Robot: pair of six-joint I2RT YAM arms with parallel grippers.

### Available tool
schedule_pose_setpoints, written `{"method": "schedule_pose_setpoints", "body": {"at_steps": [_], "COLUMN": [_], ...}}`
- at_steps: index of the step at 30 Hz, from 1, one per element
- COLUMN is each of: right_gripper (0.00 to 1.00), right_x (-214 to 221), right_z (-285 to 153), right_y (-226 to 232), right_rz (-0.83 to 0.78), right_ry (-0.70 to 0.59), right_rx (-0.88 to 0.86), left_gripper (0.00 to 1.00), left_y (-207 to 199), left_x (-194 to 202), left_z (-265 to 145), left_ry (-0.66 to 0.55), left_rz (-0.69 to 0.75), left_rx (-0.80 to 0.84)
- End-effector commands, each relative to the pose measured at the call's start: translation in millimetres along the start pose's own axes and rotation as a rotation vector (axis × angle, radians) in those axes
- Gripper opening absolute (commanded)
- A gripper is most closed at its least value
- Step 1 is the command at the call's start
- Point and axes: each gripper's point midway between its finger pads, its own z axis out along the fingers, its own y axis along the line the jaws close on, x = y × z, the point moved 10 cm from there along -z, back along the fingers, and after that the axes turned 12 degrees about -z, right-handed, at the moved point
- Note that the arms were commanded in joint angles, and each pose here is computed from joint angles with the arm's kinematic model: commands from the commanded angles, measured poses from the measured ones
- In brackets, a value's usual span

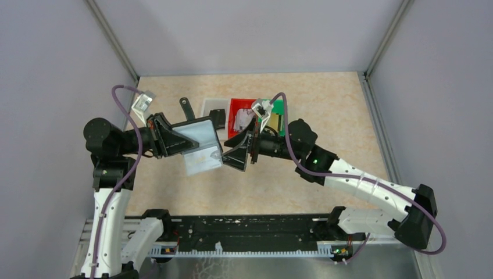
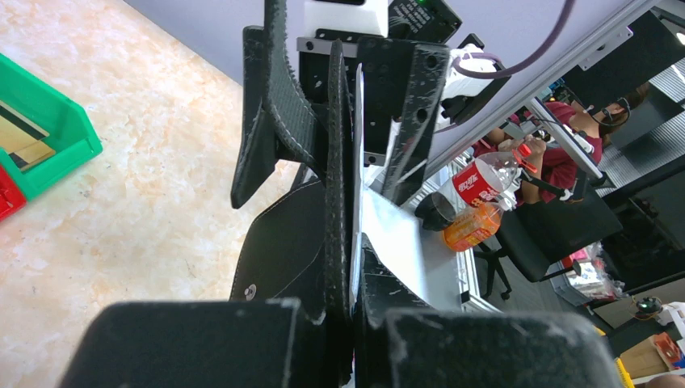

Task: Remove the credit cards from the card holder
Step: Remove the credit card from the card holder.

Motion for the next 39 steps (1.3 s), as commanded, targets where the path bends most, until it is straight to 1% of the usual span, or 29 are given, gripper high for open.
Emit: {"method": "schedule_pose_setpoints", "body": {"at_steps": [1,11,16,19,20,22,23,25,27,28,29,32,34,36,37,38,39], "right_gripper": [0.98,0.99,0.99,0.98,0.98,0.94,0.91,0.78,0.64,0.53,0.48,0.26,0.16,0.09,0.06,0.04,0.03], "right_x": [-32,-46,-52,-54,-54,-54,-54,-51,-50,-50,-49,-49,-49,-50,-51,-51,-51], "right_z": [8,21,24,28,29,30,31,34,36,38,39,41,41,39,39,38,37], "right_y": [20,19,23,24,24,26,26,25,26,26,26,27,27,29,29,30,31], "right_rz": [-0.092,-0.127,-0.125,-0.111,-0.103,-0.090,-0.082,-0.067,-0.051,-0.039,-0.035,-0.008,-0.001,0.004,0.006,0.008,0.011], "right_ry": [-0.105,-0.158,-0.230,-0.251,-0.258,-0.273,-0.275,-0.270,-0.270,-0.271,-0.273,-0.275,-0.279,-0.283,-0.283,-0.283,-0.281], "right_rx": [-0.091,-0.078,-0.131,-0.158,-0.167,-0.190,-0.199,-0.220,-0.241,-0.249,-0.258,-0.285,-0.296,-0.302,-0.305,-0.310,-0.315], "left_gripper": [0.00,0.00,0.00,0.00,0.00,0.00,0.00,0.00,0.00,0.00,0.00,0.02,0.04,0.16,0.19,0.23,0.30], "left_y": [-10,-9,-10,-11,-12,-12,-13,-14,-14,-14,-13,-11,-8,-3,-1,2,4], "left_x": [-5,-2,1,2,2,2,1,1,0,0,-1,-4,-6,-6,-7,-6,-7], "left_z": [0,-1,-2,-2,-2,-2,-2,-1,-1,0,0,2,3,3,4,4,4], "left_ry": [-0.015,0.004,0.022,0.029,0.027,0.026,0.026,0.022,0.012,0.005,-0.003,-0.023,-0.033,-0.048,-0.060,-0.078,-0.101], "left_rz": [0.064,0.051,0.047,0.047,0.044,0.031,0.026,0.001,-0.033,-0.052,-0.072,-0.134,-0.158,-0.171,-0.159,-0.155,-0.146], "left_rx": [0.006,0.013,0.023,0.027,0.026,0.027,0.029,0.030,0.027,0.027,0.028,0.022,0.012,-0.013,-0.029,-0.057,-0.090]}}
